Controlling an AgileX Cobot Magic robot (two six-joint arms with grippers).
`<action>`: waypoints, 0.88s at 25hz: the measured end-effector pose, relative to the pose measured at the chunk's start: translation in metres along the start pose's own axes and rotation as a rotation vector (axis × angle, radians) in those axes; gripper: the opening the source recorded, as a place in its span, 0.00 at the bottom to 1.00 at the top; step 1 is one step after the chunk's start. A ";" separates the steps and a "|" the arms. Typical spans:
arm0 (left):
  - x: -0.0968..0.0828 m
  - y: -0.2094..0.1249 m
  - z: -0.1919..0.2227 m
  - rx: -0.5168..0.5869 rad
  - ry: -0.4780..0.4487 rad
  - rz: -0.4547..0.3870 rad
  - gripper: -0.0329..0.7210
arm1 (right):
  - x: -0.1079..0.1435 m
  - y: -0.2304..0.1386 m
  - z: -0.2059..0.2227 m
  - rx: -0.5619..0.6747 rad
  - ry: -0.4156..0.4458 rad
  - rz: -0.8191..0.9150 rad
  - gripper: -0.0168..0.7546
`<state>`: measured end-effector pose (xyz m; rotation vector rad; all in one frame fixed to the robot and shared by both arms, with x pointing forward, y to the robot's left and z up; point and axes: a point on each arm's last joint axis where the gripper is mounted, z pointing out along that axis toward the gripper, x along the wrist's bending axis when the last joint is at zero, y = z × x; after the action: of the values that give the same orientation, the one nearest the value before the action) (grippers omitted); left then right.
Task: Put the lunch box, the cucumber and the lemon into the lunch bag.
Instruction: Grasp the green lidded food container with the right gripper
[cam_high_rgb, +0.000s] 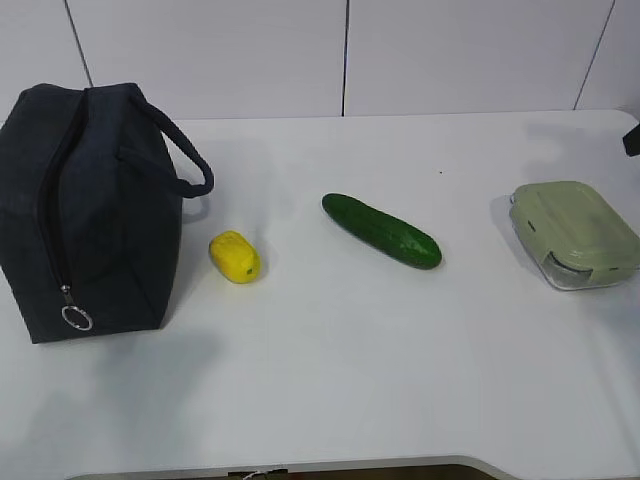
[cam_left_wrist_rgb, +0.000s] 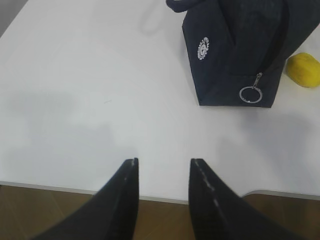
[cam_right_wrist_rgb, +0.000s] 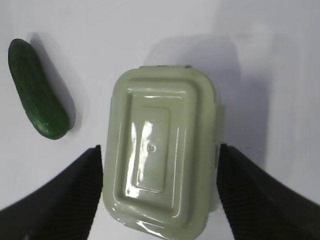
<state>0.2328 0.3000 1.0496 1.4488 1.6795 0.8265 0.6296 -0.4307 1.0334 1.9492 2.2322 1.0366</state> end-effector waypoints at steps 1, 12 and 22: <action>0.000 0.000 0.000 0.000 0.000 0.000 0.36 | -0.001 -0.004 0.005 0.012 0.014 0.007 0.75; 0.000 0.000 0.000 0.000 0.000 0.000 0.36 | -0.011 -0.030 0.027 0.021 0.114 -0.036 0.75; 0.000 0.000 0.000 0.000 0.000 0.000 0.36 | -0.039 -0.039 0.048 -0.023 0.175 0.011 0.75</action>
<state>0.2328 0.3000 1.0496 1.4488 1.6795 0.8265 0.6238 -0.4435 0.9618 1.9337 2.2848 1.2748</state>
